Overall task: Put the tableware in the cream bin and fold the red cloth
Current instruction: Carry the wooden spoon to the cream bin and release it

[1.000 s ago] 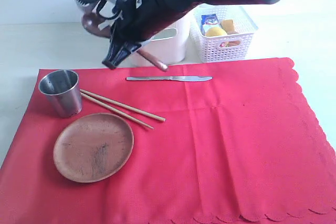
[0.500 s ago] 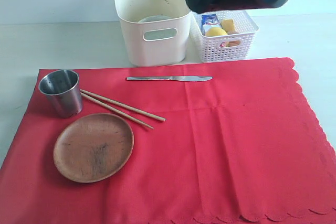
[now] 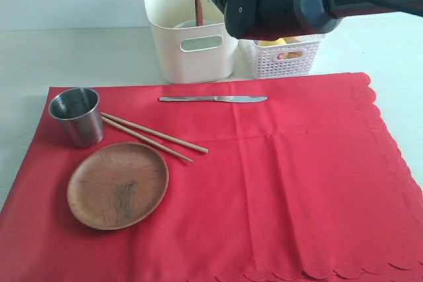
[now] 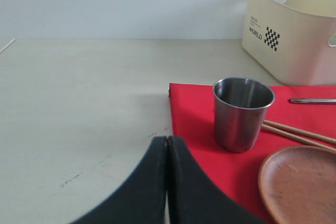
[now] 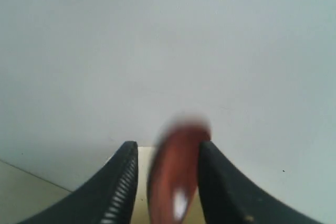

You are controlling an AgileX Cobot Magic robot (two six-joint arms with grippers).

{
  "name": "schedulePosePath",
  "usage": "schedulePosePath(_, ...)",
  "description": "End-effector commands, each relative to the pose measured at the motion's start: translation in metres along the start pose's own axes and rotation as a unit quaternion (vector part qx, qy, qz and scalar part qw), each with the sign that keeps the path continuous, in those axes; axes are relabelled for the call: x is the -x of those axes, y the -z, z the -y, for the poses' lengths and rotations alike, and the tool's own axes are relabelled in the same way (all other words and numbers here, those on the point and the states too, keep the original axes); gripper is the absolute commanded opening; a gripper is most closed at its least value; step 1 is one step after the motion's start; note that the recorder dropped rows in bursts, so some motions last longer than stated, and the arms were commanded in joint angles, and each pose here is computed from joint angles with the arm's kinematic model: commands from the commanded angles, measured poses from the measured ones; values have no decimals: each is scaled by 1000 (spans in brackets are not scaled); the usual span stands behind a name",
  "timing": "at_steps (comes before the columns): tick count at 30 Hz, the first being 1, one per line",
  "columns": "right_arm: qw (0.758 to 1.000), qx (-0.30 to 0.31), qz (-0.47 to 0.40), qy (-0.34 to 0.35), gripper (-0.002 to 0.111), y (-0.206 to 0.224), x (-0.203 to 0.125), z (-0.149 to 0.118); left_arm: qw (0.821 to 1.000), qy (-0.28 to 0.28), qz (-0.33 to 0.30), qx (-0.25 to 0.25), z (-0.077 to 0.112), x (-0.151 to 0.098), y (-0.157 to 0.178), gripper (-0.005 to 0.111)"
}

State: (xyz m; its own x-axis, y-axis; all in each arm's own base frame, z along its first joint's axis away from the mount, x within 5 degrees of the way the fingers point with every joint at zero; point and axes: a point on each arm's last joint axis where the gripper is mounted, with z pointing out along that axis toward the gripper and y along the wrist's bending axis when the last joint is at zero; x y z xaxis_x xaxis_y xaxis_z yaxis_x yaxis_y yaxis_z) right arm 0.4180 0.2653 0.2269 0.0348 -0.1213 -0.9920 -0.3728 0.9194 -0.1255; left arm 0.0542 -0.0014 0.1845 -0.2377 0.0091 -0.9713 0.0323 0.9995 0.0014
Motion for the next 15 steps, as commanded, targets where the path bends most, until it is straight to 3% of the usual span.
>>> schedulePosePath(1, 1000, -6, 8, -2, 51, -1, 2, 2, 1000, -2, 4, 2, 0, 0, 0, 0)
schedulePosePath(4, 1000, -5, 8, -2, 59, -1, 2, 2, 1000, -2, 4, 2, 0, 0, 0, 0)
schedulePosePath(8, 1000, 19, -22, -8, 60, 5, 16, 2, 1000, -2, 4, 2, 0, 0, 0, 0)
schedulePosePath(11, 996, 54, -74, -22, 60, 16, 33, 0, 1000, -2, 4, 2, 0, 0, 0, 0)
schedulePosePath(15, 984, 119, -133, 15, 60, 38, 60, -2, 1000, -2, 4, 2, 0, 0, 0, 0)
